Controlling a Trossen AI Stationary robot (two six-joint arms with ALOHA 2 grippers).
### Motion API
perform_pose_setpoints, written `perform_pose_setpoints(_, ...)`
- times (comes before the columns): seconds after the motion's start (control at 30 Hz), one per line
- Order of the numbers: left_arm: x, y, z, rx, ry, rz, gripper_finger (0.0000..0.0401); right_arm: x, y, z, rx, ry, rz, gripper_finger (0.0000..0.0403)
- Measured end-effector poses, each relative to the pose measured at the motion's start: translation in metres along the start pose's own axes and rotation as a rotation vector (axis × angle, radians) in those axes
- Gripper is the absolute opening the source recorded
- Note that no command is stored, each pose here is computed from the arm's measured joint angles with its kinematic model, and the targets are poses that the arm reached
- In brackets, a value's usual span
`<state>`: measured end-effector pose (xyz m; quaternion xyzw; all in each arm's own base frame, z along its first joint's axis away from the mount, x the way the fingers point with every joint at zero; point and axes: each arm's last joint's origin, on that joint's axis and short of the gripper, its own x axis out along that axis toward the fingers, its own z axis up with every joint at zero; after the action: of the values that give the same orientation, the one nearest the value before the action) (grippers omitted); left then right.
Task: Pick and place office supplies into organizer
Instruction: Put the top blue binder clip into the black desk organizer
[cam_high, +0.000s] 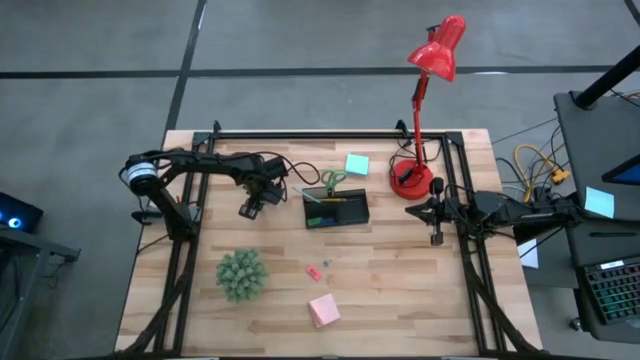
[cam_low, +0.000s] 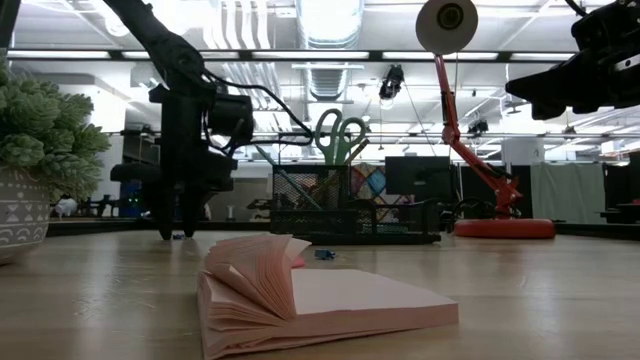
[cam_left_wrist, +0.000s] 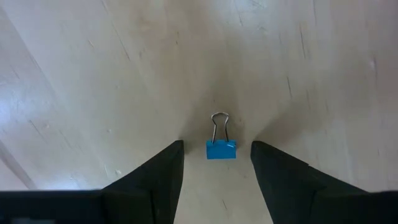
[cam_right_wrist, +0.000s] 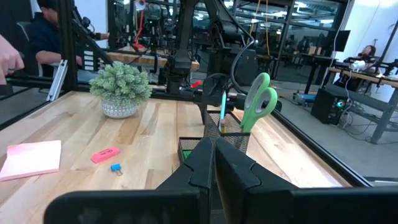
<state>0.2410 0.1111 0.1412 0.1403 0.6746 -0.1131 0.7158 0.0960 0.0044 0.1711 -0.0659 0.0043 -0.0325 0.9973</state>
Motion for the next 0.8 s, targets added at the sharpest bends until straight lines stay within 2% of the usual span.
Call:
perform_pose_setpoints(0.2,0.0,0.0,0.0,0.0,0.0,-0.001,0.0172,0.0,0.0,0.0,-0.001,0.0,0.0,0.0009)
perform_pose_setpoints(0.67,0.0004,-0.0007,0.0001,0.0,-0.004,-0.01,0.0051,0.0,0.0,0.0,-0.004,0.0,0.0,0.0009)
perform_pose_setpoints(0.8,0.0004,-0.0007,0.0,0.0,-0.003,-0.009,0.0031,0.0,0.0,0.0,-0.004,0.0,0.0,0.0009)
